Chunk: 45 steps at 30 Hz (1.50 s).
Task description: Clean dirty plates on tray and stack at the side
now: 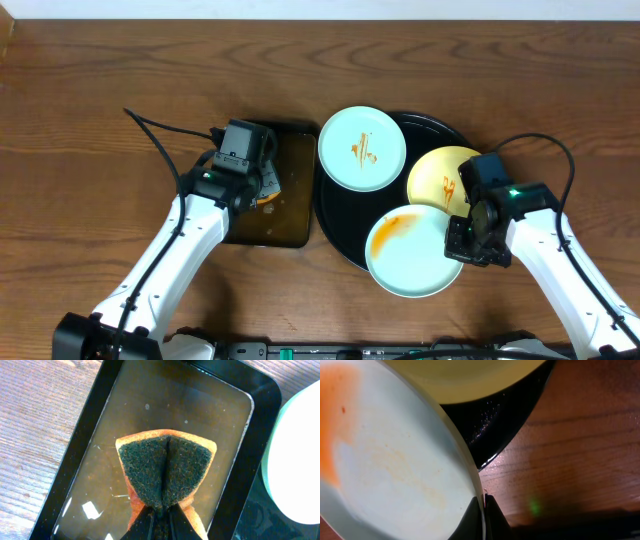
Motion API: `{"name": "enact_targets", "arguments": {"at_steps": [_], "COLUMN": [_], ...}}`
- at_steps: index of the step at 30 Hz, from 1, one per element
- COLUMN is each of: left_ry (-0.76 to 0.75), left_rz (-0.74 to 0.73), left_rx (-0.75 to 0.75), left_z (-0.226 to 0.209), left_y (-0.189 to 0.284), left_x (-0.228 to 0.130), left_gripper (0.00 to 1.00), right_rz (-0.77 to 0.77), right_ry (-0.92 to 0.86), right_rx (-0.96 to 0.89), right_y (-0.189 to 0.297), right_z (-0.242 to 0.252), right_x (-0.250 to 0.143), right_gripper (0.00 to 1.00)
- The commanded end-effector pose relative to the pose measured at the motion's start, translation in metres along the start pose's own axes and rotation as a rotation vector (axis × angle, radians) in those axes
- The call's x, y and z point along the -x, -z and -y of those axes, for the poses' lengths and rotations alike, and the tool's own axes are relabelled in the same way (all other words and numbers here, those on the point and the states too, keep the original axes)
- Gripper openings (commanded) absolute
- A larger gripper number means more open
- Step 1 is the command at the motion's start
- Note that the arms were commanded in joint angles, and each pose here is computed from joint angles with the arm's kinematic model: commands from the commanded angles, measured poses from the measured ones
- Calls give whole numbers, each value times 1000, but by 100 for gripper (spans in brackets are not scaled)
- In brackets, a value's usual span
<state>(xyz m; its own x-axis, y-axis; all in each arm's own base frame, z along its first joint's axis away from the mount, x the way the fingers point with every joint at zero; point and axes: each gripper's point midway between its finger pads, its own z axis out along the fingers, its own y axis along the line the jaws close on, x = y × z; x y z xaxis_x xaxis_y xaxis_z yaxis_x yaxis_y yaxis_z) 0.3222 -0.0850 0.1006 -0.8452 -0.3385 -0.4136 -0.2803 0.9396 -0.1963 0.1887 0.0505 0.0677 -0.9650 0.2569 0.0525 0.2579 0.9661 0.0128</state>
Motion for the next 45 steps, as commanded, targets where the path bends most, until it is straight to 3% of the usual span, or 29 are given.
{"name": "enact_targets", "arguments": {"at_steps": [1,11,17,23,36,45], "left_ry": [-4,-4,-4,-5,-5,-5], "left_rz": [6,5,5,5,-3,-3], "left_rx": [22,22,22,22,28,28], "left_z": [-5,-5,-5,-5,-7,-7], "left_y": [-2,-2,-2,-2,-2,-2], "left_x": [0,0,0,0,-2,-2], "left_gripper": [8,8,7,8,8,8], "right_rz": [42,249,137,-44,-15,32], "right_ry": [1,47,171,158,130,121], "right_rx": [29,158,170,179,141,27], "right_y": [7,17,12,10,18,57], "right_z": [-7,-39,-38,-32,-26,-8], "right_x": [8,58,31,-10,-2,8], "right_gripper": [1,1,1,1,1,1]}}
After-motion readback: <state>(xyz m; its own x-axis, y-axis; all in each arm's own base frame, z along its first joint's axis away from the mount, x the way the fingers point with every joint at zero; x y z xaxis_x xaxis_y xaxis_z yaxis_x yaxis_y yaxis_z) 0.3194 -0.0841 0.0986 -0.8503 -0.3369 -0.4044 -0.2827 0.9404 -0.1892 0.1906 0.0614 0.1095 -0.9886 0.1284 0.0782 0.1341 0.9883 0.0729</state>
